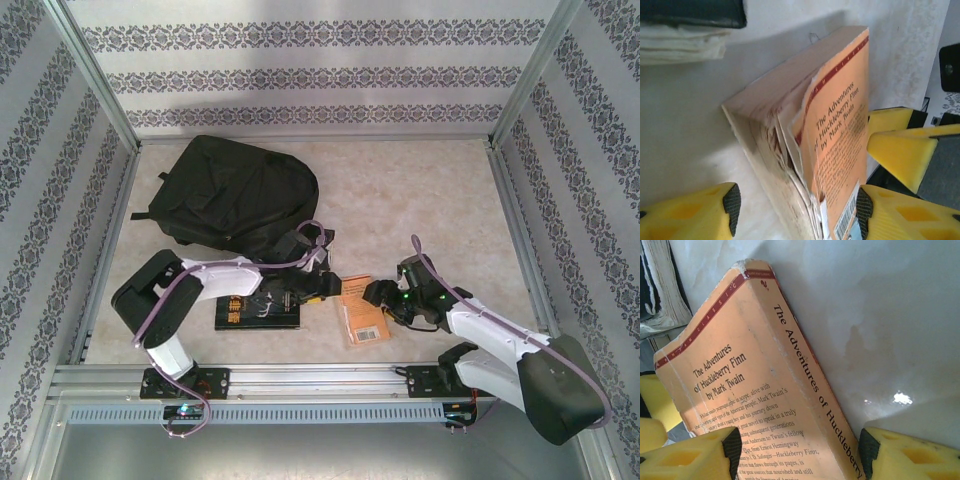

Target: Pack the student bag

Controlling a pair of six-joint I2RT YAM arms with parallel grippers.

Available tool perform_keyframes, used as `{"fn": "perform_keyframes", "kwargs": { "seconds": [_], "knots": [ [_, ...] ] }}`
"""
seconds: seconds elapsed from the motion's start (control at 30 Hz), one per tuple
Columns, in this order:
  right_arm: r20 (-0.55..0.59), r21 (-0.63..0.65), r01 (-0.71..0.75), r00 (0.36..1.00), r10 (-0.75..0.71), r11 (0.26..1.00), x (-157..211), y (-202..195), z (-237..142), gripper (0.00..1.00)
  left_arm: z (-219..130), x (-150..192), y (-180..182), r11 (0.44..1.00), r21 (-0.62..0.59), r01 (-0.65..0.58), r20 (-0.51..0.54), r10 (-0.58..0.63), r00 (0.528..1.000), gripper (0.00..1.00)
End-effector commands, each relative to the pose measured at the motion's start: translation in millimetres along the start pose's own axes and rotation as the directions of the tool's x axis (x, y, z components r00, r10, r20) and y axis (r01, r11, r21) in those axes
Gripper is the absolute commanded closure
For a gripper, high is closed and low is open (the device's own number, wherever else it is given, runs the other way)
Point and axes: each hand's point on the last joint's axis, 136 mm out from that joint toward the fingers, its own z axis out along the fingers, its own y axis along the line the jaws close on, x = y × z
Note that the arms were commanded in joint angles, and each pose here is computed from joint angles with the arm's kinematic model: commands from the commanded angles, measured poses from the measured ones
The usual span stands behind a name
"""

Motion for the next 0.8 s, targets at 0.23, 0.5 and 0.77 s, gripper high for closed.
{"fn": "perform_keyframes", "kwargs": {
  "seconds": [0.23,0.5,0.77],
  "knots": [
    [-0.056,-0.052,0.010,0.998,-0.013,0.999,12,9,8,0.46,12,-18,-23,0.995,0.094,0.030,0.008,-0.030,0.999,0.47],
    [-0.051,-0.034,0.017,0.999,-0.019,0.999,11,5,11,0.51,10,-16,-41,0.992,0.127,0.003,0.002,-0.004,1.000,0.69],
    [-0.059,-0.023,0.021,0.998,-0.023,1.000,11,1,15,0.54,15,-12,-47,0.994,0.101,-0.035,-0.023,0.037,0.999,0.67]
  ]
}}
